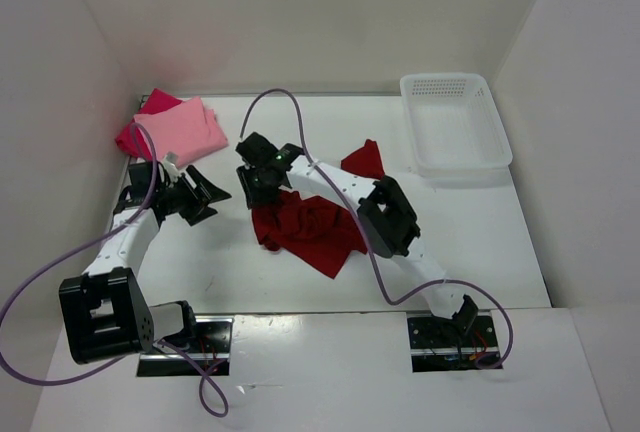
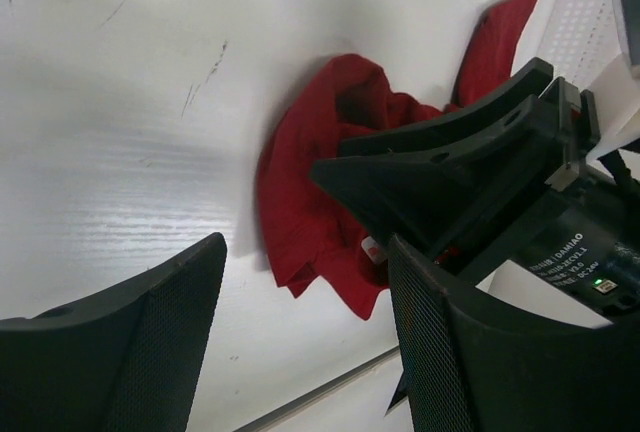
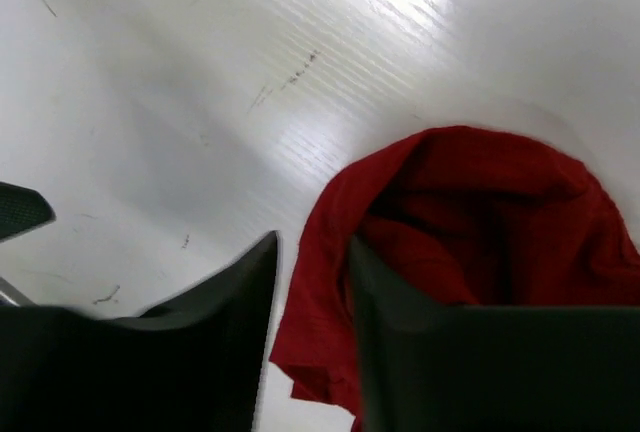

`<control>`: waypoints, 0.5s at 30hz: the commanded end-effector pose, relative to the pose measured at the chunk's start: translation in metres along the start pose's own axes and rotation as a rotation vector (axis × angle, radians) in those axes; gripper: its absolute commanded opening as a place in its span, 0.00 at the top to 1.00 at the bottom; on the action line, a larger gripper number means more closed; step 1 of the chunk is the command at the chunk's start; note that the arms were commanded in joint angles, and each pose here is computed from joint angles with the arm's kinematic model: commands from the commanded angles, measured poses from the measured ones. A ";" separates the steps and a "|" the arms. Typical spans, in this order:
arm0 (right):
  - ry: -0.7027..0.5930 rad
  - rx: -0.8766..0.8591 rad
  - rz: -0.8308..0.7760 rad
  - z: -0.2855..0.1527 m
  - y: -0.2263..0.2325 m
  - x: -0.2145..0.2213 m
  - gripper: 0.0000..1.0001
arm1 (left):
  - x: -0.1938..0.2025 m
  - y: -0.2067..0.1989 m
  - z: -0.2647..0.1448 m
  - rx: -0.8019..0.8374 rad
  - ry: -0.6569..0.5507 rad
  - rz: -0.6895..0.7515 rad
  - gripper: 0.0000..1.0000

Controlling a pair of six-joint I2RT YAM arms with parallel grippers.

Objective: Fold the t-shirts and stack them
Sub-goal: Flatten out the tshirt

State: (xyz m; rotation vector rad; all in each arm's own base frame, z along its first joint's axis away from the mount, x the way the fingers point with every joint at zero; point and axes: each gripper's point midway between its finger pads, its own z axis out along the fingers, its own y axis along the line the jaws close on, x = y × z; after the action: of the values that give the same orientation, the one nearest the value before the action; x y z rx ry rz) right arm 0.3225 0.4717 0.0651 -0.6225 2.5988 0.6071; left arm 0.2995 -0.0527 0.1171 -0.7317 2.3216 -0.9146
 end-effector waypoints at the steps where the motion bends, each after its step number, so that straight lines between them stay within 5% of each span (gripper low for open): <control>1: -0.087 -0.032 -0.005 -0.009 0.023 -0.039 0.54 | -0.016 -0.011 0.001 0.038 -0.033 0.034 0.27; 9: -0.014 0.155 -0.018 -0.001 -0.014 -0.021 0.55 | -0.022 -0.014 -0.003 0.044 -0.052 0.039 0.27; 15: -0.108 0.138 0.003 -0.029 -0.010 -0.032 0.58 | -0.025 -0.009 -0.005 0.033 -0.061 0.031 0.27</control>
State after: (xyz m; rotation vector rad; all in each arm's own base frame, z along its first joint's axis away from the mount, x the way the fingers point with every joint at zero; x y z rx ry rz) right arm 0.3408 0.4562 0.0441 -0.5757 2.6354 0.3843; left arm 0.3057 -0.0461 0.1182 -0.7451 2.3022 -0.9058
